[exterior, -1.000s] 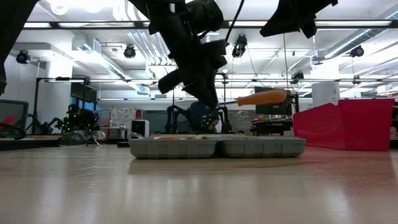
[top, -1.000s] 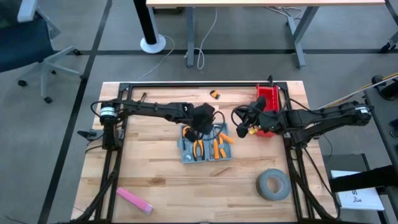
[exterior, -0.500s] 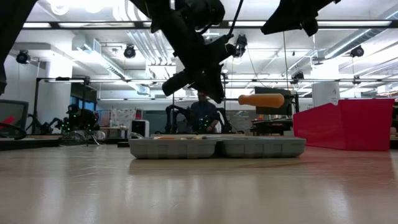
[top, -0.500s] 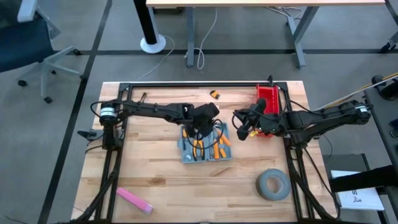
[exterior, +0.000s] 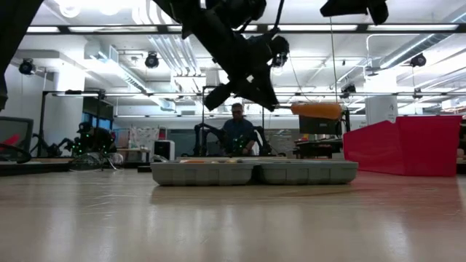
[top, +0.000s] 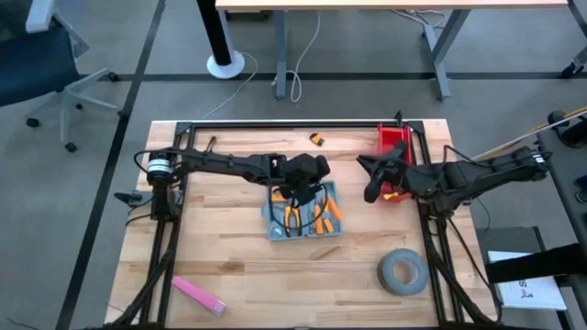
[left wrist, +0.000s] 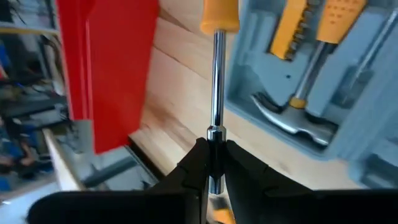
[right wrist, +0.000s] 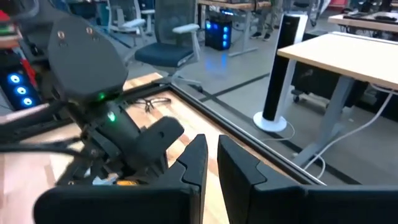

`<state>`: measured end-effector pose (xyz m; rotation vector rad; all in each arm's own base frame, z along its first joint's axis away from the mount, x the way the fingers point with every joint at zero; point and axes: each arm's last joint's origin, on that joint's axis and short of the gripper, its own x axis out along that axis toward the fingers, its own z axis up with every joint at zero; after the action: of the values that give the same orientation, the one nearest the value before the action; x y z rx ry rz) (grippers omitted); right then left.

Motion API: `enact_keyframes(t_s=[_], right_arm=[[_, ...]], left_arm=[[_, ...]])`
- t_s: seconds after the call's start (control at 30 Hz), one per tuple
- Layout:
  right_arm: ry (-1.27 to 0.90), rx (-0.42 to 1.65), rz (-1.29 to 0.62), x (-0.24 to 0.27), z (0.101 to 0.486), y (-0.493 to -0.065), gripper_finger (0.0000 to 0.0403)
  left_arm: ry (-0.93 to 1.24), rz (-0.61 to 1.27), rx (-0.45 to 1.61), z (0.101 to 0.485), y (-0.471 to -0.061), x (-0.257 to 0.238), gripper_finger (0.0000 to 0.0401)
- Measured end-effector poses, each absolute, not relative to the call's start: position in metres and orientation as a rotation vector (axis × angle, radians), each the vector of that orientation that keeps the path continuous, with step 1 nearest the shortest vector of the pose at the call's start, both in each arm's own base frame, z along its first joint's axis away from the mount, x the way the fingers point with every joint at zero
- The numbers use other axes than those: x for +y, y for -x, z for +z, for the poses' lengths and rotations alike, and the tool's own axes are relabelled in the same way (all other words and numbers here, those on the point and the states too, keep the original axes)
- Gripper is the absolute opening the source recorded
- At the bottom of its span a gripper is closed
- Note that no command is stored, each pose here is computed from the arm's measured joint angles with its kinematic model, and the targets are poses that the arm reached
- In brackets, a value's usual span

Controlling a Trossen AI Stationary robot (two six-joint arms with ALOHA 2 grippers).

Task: Prefit tool cases
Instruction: Put the yellow nut driver into the gray pre-fit tool case

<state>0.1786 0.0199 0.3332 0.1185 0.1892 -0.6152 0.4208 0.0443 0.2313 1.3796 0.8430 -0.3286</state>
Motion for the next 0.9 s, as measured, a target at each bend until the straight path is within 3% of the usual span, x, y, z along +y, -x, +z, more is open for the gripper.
enact_keyframes(t_s=[0.47,0.9], right_arm=[[-0.119,0.193,-0.607,0.020,0.333,-0.177,0.0018],[-0.127,0.199,-0.609,0.021,0.332,-0.179,0.0018]], left_arm=[[-1.667,-0.484,0.820,0.209,-0.432,0.045,0.0036],[-1.577,-0.454,0.739,0.211,-0.436,0.032,0.0036]])
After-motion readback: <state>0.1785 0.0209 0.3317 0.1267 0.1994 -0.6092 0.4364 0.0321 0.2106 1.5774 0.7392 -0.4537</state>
